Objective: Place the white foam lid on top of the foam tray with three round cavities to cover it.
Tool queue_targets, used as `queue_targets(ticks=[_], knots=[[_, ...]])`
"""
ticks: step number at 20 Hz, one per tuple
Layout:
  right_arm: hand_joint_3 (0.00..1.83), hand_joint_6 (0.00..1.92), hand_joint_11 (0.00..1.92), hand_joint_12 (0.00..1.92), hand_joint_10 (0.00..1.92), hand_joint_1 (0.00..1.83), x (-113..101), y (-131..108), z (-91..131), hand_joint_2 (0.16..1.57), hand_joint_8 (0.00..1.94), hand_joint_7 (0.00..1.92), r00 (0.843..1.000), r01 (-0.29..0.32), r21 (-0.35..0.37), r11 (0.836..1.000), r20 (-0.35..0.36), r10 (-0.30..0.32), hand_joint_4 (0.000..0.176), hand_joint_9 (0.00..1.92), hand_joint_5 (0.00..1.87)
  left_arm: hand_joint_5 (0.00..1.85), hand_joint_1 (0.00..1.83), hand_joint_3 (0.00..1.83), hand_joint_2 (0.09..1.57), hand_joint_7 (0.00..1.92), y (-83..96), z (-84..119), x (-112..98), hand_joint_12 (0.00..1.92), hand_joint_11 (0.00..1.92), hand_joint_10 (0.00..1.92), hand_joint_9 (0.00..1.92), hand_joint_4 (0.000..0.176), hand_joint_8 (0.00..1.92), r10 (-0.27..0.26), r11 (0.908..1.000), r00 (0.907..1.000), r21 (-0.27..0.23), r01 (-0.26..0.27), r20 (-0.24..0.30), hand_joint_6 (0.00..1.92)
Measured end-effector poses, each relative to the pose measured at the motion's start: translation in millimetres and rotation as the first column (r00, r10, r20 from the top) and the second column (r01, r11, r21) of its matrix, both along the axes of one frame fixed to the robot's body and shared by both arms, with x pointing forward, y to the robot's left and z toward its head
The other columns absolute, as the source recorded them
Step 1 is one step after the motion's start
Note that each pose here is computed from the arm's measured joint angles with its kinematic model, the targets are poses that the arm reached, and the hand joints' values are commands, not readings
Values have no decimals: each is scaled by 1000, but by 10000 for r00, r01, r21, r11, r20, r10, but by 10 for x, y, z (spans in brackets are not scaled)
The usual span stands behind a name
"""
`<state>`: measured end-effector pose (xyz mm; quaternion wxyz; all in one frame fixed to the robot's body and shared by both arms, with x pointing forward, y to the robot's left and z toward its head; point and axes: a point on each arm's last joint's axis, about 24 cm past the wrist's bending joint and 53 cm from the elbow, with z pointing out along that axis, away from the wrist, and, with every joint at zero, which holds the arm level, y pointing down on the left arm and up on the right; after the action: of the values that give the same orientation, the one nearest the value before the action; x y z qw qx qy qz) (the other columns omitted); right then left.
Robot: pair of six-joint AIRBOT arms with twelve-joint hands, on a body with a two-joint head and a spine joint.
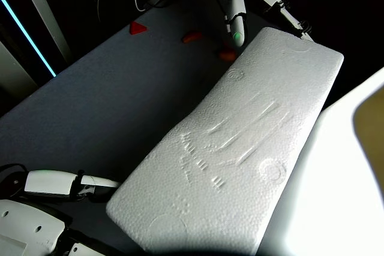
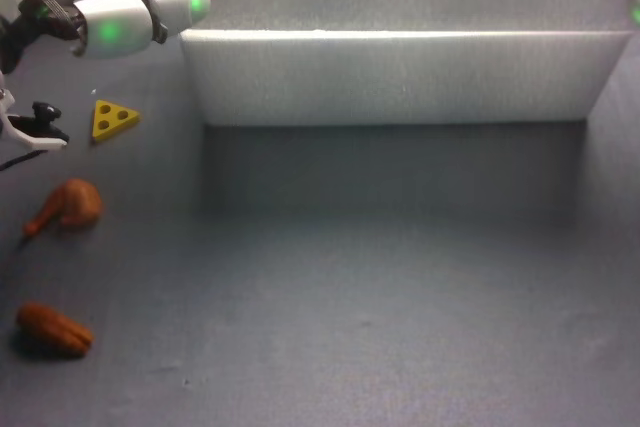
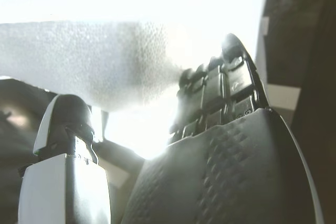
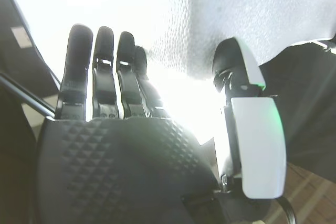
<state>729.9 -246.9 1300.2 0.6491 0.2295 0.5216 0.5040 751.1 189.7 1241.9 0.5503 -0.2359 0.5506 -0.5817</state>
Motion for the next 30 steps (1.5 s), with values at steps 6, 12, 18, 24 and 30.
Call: queue_targets(ticks=[6,12,18,24,30], knots=[[0,244,0,1566,301,558,93,43,-60,1238,145,17,9995,-66,-242,9997,-316,58,0,0,0,166,494,0,1133,0,0,-42,46,464,0,0,0,0,0,74,10000,9998,-57,-75,-170,4],[0,189,0,1910,1172,502,100,26,-55,1240,734,2,9995,-26,-267,9996,-314,18,0,0,0,149,486,0,1133,0,-18,-66,53,201,0,0,0,0,0,59,10000,9997,-74,-61,-226,2],[1,861,3,1921,1428,553,110,13,-74,1277,1042,48,9992,25,-184,9998,-411,-32,0,31,0,140,474,0,1131,0,-18,-122,72,132,0,0,0,0,0,80,10000,9993,4,-80,-354,0],[0,439,21,1921,1260,523,150,-18,-161,1239,844,147,9979,131,-125,9998,-628,-139,0,148,0,118,444,0,1136,0,-39,-182,90,440,0,0,0,0,0,40,9999,9987,151,-32,-508,0],[0,240,0,1915,1241,511,192,-11,-260,1239,749,113,9955,143,-120,9998,-939,-154,0,95,0,53,430,0,1125,0,-71,-260,134,397,0,0,0,0,0,22,9995,9976,322,0,-691,5]])
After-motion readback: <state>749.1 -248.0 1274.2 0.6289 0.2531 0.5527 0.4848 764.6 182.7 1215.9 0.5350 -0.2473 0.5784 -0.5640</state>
